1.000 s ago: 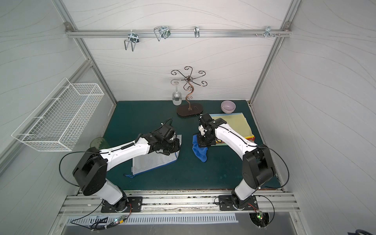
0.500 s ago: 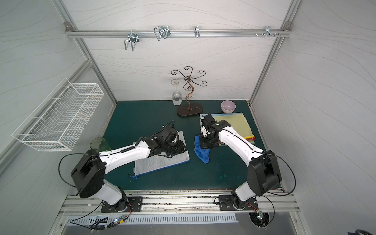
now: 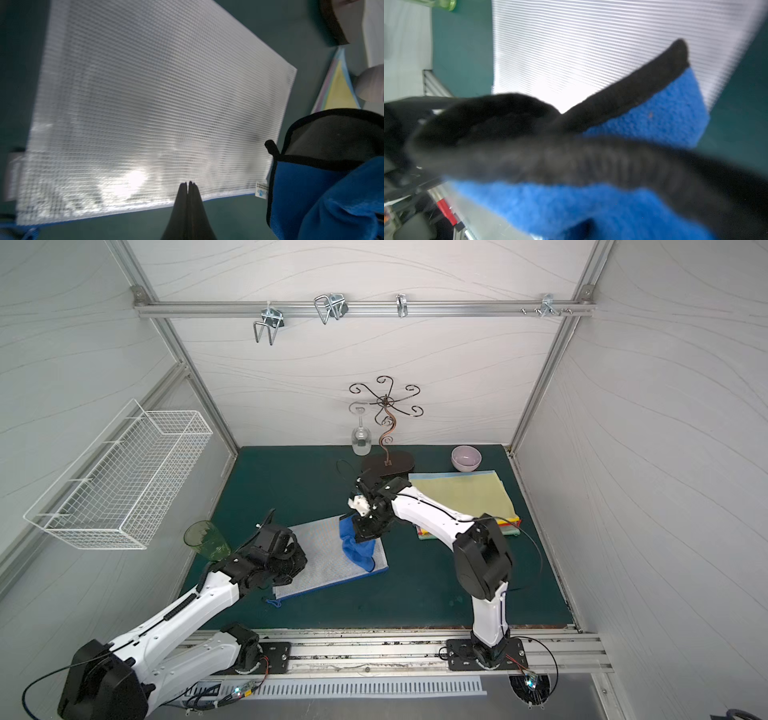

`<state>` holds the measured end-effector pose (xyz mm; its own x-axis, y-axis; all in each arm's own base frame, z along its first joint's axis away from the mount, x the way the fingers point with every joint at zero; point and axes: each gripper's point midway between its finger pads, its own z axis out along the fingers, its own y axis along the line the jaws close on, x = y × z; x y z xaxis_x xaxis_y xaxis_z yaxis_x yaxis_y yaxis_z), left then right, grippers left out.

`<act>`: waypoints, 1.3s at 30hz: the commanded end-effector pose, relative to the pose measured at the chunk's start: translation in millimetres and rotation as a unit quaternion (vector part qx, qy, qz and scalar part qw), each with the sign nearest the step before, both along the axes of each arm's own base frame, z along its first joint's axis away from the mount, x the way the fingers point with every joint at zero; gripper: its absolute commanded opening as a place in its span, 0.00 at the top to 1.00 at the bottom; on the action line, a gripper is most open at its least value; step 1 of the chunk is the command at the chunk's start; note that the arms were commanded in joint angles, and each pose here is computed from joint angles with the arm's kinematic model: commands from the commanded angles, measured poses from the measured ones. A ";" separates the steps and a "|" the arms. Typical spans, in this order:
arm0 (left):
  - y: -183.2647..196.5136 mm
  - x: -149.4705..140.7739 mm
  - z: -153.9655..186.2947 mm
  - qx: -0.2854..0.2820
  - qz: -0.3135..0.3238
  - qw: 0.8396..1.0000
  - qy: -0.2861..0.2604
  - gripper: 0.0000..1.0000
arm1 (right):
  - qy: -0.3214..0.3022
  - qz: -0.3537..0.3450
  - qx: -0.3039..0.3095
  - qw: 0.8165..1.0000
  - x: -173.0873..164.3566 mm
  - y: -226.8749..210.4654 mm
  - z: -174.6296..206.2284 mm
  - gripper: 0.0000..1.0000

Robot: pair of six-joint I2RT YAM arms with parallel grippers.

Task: Wipe the document bag
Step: Wipe the dirt from the document bag.

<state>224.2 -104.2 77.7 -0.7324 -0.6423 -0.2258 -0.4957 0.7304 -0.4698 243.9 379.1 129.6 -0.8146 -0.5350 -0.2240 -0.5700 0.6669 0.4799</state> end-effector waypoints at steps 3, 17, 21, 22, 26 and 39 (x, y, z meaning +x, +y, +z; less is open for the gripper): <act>26.4 -14.8 -20.4 0.036 0.041 0.998 0.039 1.00 | 0.011 0.108 0.097 0.989 -29.5 89.3 5.4 1.00; 43.6 -34.7 -86.2 0.014 0.093 0.985 0.144 1.00 | 0.110 0.119 0.140 0.977 -13.0 177.1 -74.0 1.00; 38.7 -32.6 -91.1 0.005 0.088 0.983 0.159 1.00 | 0.079 0.043 0.060 0.994 24.1 135.2 -108.6 1.00; 37.7 -33.7 -92.7 0.001 0.090 0.983 0.162 1.00 | 0.070 0.024 0.035 0.997 33.1 120.4 -115.7 1.00; 38.2 -38.8 -95.1 -0.009 0.104 0.982 0.159 1.00 | 0.004 -0.070 -0.140 0.988 80.3 24.2 -141.1 1.00; 35.6 -37.9 -84.3 -0.018 0.088 0.987 0.135 1.00 | -0.043 0.082 -0.109 0.990 9.6 22.3 -59.2 1.00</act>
